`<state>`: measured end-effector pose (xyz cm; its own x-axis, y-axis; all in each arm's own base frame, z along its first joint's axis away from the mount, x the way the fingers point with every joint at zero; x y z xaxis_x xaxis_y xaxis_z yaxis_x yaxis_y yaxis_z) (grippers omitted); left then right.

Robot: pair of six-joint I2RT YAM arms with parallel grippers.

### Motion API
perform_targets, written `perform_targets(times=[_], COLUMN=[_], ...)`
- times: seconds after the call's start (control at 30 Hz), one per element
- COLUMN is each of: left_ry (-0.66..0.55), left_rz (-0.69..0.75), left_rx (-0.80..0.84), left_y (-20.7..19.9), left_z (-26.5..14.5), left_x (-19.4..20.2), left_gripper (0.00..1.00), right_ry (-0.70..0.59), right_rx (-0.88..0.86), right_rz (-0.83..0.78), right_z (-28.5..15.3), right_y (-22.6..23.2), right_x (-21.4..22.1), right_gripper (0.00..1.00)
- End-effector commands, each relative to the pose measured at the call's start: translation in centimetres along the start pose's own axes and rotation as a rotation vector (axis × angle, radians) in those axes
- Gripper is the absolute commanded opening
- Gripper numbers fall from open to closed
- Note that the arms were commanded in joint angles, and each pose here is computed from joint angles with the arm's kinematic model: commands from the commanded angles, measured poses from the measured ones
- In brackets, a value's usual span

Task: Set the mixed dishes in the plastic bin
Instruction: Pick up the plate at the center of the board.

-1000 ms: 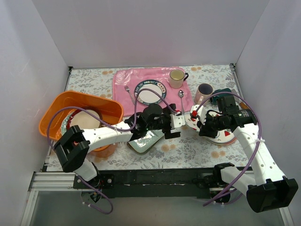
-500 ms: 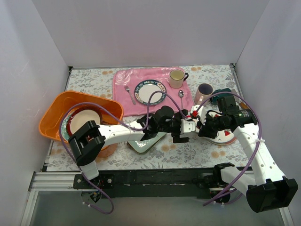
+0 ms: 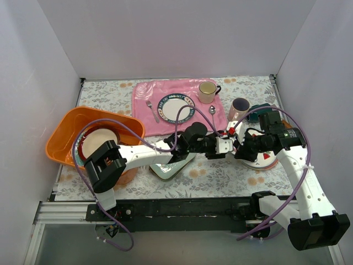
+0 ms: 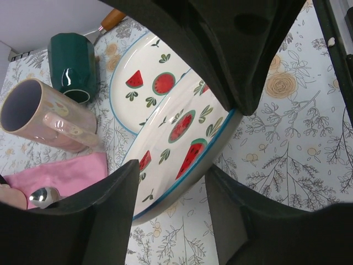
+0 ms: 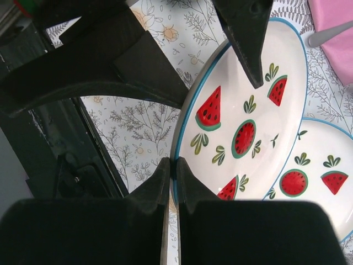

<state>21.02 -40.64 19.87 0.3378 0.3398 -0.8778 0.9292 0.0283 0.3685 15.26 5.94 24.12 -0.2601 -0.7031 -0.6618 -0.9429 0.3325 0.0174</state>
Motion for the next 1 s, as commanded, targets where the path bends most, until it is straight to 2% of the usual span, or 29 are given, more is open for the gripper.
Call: perform_targets(times=[0.0, 0.1, 0.2, 0.23, 0.53, 0.57, 0.6, 0.63, 0.97], left_ry=[0.013, 0.009, -0.004, -0.006, -0.018, -0.023, -0.024, -0.023, -0.076], left_rz=[0.025, 0.026, 0.026, 0.024, 0.027, 0.029, 0.03, 0.031, 0.026], left_rx=[-0.024, -0.05, -0.081, -0.086, -0.127, -0.13, -0.13, -0.135, -0.172], left_y=[-0.6, -0.5, -0.4, -0.6, -0.2, -0.1, -0.1, -0.1, 0.6], left_z=[0.5, 0.0, -0.7, -0.8, -2.3, -2.4, -2.5, -2.5, -4.4], left_x=[-1.3, -1.6, -1.8, -1.7, -2.5, -2.8, -2.9, -3.0, -5.9], left_gripper=[0.46, 0.45, 0.39, 0.33, 0.17, 0.13, 0.03, 0.0, 0.0], right_ry=[-0.147, -0.155, -0.167, -0.17, -0.2, -0.202, -0.203, -0.205, -0.196], right_rx=[-0.003, 0.001, 0.002, 0.002, -0.001, -0.001, -0.003, -0.003, 0.041], right_rz=[-0.123, -0.119, -0.119, -0.118, -0.103, -0.105, -0.102, -0.101, -0.052], right_z=[-1.3, -1.6, -1.8, -1.9, -2.6, -2.7, -2.7, -2.7, -2.9], right_y=[0.2, 0.0, 0.0, 0.0, -0.4, -0.4, -0.4, -0.4, -1.2], right_x=[-3.2, -3.4, -3.7, -3.8, -4.7, -4.7, -4.8, -4.8, -5.1], right_gripper=[0.01, 0.01, 0.01, 0.01, 0.01, 0.01, 0.01, 0.01, 0.01])
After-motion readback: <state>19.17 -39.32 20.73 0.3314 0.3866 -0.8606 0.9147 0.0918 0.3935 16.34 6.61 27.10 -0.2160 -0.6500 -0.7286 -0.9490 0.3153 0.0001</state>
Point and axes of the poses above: each gripper's point midway between its finger pads, its own z axis out along the fingers, its own y axis along the line the jaws close on, x = y × z, the point moved 8 cm from there along -z, back along the fingers, and after that the axes turned 1 degree about -z, right-handed, at the moved point
